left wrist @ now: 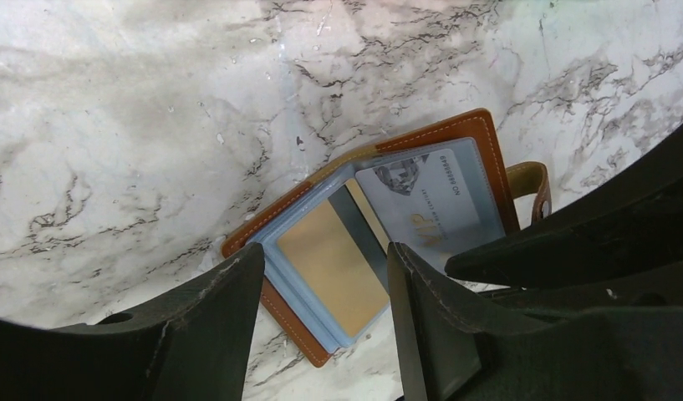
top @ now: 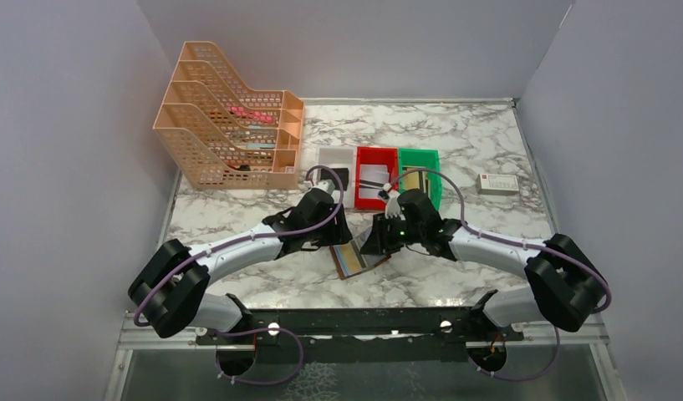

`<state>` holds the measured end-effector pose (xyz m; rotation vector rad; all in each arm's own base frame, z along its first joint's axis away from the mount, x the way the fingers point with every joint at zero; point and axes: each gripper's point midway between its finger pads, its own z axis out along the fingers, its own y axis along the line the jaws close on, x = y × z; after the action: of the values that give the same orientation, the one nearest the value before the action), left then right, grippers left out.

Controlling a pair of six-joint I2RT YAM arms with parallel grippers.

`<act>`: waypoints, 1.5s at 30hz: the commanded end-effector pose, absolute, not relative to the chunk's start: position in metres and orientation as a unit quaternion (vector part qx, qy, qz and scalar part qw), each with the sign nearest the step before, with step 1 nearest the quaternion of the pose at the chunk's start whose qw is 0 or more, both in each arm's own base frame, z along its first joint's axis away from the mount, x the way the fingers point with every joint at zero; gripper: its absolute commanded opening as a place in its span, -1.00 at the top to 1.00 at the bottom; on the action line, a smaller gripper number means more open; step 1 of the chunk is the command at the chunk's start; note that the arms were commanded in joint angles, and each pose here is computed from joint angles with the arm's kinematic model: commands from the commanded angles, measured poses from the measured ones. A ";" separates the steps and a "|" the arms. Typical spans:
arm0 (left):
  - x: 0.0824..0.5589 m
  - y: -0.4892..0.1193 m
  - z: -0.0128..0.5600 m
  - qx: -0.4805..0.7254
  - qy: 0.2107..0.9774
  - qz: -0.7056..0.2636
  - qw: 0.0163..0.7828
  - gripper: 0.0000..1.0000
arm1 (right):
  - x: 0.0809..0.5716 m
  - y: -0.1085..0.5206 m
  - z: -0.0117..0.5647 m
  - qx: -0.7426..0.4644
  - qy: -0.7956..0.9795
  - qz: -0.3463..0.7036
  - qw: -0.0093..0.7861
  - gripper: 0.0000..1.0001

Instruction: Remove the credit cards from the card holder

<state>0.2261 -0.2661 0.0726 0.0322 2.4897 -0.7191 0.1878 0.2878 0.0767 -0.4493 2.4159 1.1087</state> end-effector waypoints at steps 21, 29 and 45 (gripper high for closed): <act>0.217 -0.325 0.085 0.130 0.899 -0.343 0.238 -0.17 | 0.219 0.212 -0.008 -0.070 0.964 0.133 0.219 0.33; 0.210 -0.336 0.067 0.146 0.907 -0.334 0.213 -0.17 | 0.215 0.216 -0.007 -0.053 0.962 0.155 0.218 0.33; 0.199 -0.271 0.006 0.105 0.956 -0.190 0.196 -0.09 | 0.211 0.218 -0.004 -0.037 0.961 0.171 0.216 0.34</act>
<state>0.2103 -0.3161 0.0422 0.3247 2.5659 -0.7983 0.2380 0.2429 0.0259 -0.1167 2.5301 0.5864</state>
